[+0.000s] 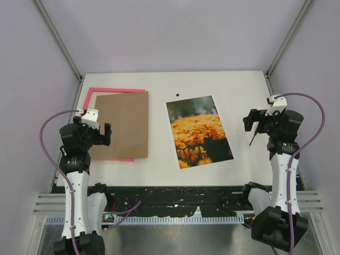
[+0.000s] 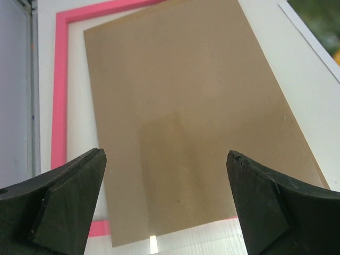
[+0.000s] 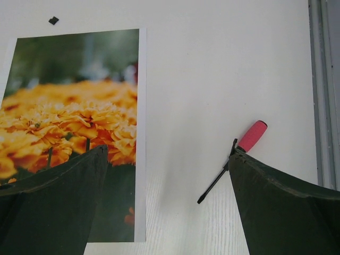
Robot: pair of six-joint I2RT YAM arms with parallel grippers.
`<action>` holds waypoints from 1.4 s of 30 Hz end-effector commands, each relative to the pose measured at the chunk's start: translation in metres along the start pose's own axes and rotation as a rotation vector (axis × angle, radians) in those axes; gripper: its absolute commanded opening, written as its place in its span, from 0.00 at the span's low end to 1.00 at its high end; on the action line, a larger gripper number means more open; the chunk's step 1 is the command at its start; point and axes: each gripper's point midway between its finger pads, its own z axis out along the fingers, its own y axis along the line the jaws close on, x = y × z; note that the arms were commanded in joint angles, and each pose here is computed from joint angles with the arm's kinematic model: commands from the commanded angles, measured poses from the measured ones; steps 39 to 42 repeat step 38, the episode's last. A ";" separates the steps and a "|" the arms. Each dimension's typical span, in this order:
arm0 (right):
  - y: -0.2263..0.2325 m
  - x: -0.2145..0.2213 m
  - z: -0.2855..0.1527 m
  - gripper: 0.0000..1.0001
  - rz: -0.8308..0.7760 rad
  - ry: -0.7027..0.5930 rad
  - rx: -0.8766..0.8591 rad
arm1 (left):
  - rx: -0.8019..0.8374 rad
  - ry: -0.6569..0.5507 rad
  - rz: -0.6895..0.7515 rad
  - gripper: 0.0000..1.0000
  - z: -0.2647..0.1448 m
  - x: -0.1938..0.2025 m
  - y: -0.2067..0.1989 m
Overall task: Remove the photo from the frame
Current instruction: Reset both arms
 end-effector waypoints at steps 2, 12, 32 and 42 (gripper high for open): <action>0.009 -0.037 -0.016 1.00 -0.034 -0.214 0.001 | 0.053 -0.073 -0.009 1.00 -0.001 0.013 -0.015; 0.013 -0.032 -0.033 0.98 -0.079 -0.231 0.035 | 0.037 -0.173 0.059 1.00 -0.013 0.015 -0.022; 0.005 -0.029 -0.036 0.98 -0.088 -0.286 0.094 | 0.009 -0.206 0.076 1.00 -0.015 0.016 -0.021; 0.003 -0.033 -0.038 0.97 -0.101 -0.296 0.111 | 0.013 -0.209 0.077 1.00 -0.016 0.016 -0.022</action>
